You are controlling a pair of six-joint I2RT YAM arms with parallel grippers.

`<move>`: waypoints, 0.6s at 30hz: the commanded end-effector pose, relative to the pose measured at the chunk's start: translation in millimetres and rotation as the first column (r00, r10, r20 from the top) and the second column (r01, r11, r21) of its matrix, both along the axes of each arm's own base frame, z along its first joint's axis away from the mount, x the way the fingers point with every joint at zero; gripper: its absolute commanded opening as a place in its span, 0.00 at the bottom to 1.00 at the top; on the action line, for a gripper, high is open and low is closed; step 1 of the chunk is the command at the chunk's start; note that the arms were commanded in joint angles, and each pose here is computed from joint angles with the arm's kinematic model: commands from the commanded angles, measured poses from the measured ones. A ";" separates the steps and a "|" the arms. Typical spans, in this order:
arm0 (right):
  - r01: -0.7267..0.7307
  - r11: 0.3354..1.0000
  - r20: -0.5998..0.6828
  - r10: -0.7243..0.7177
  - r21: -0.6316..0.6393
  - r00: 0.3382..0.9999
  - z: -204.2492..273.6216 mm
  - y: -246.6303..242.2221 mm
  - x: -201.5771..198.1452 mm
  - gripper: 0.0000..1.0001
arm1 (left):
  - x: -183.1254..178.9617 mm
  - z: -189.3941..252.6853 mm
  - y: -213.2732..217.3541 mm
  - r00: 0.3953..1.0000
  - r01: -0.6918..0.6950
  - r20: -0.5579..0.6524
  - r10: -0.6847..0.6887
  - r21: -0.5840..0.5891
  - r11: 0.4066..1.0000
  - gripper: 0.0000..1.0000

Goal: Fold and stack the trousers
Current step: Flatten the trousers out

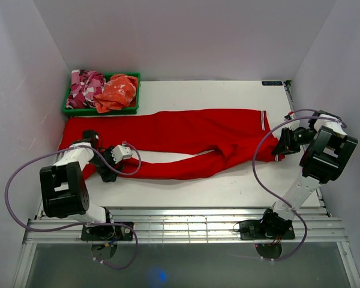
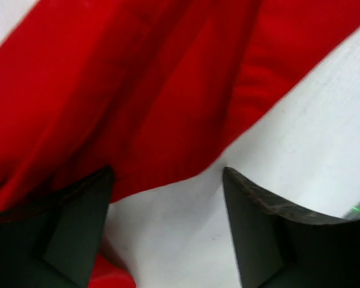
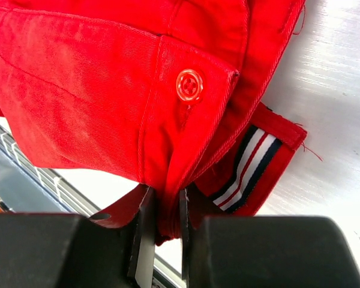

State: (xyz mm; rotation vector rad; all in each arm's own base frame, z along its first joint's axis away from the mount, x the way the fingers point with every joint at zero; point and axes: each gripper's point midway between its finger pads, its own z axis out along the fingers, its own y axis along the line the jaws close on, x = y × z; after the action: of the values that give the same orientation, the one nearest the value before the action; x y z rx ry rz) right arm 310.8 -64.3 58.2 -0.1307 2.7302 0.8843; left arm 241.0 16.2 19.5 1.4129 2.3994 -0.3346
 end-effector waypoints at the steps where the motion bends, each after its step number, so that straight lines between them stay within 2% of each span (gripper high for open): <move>1: -0.015 0.989 0.045 0.022 -0.144 0.999 -1.1 -23.7 7.1 0.08 | 10.6 -11.5 -5.7 0.992 0.095 0.072 -0.100 0.069 0.993 0.80; 2: -0.015 0.988 0.051 0.023 -0.155 0.998 0.2 -25.7 8.6 0.08 | 7.3 -14.4 -7.0 0.992 0.106 0.057 -0.111 0.078 0.991 0.72; 3: -0.017 0.987 0.053 0.026 -0.161 0.998 0.1 -26.9 9.0 0.08 | 4.4 -15.0 -7.8 0.992 0.115 0.044 -0.119 0.087 0.990 0.47; 6: -0.033 0.980 0.062 0.046 -0.198 0.997 1.0 -32.5 8.6 0.08 | -0.5 4.1 -5.9 0.996 0.083 0.009 -0.083 0.063 0.995 0.04; 7: -0.036 0.975 0.069 0.052 -0.220 0.996 3.4 -35.8 7.8 0.08 | -4.5 23.2 -12.4 0.997 0.076 -0.013 -0.076 0.001 0.997 0.00; 9: -0.053 0.967 0.083 0.076 -0.251 0.994 4.2 -39.9 7.6 0.08 | -1.1 56.7 -7.5 0.999 0.040 0.026 -0.039 -0.063 0.997 0.00; 10: -0.055 0.960 0.089 0.083 -0.276 0.993 7.4 -43.8 6.7 0.08 | -2.5 87.4 -13.7 0.999 0.033 0.023 -0.030 -0.136 0.990 0.00; 12: -0.071 0.952 0.103 0.105 -0.297 0.989 10.6 -46.7 6.3 0.08 | -6.5 113.0 -3.6 1.000 0.004 0.010 -0.002 -0.194 0.981 0.00; 13: -0.071 0.948 0.108 0.110 -0.312 0.988 12.8 -49.6 5.7 0.08 | -3.4 124.3 0.3 0.998 -0.054 0.011 0.057 -0.212 0.976 0.00; 14: -0.076 0.944 0.112 0.117 -0.320 0.987 14.0 -51.2 5.4 0.08 | 0.0 133.2 13.9 0.994 -0.081 0.054 0.093 -0.194 0.978 0.00; 16: -0.099 0.930 0.122 0.151 -0.353 0.981 16.5 -56.7 4.6 0.08 | -6.9 134.7 22.8 0.993 -0.061 0.093 0.076 -0.152 0.986 0.00; 18: -0.121 0.919 0.129 0.181 -0.375 0.975 17.0 -60.8 5.2 0.08 | -11.4 122.0 23.3 0.991 -0.127 0.012 0.131 -0.180 0.975 0.00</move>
State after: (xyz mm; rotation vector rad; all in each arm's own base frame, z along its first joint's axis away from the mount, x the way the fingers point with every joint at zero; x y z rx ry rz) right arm 309.5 -86.6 68.8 -0.3394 2.7364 0.6425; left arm 264.2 47.7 143.8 1.2042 2.2773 -0.3410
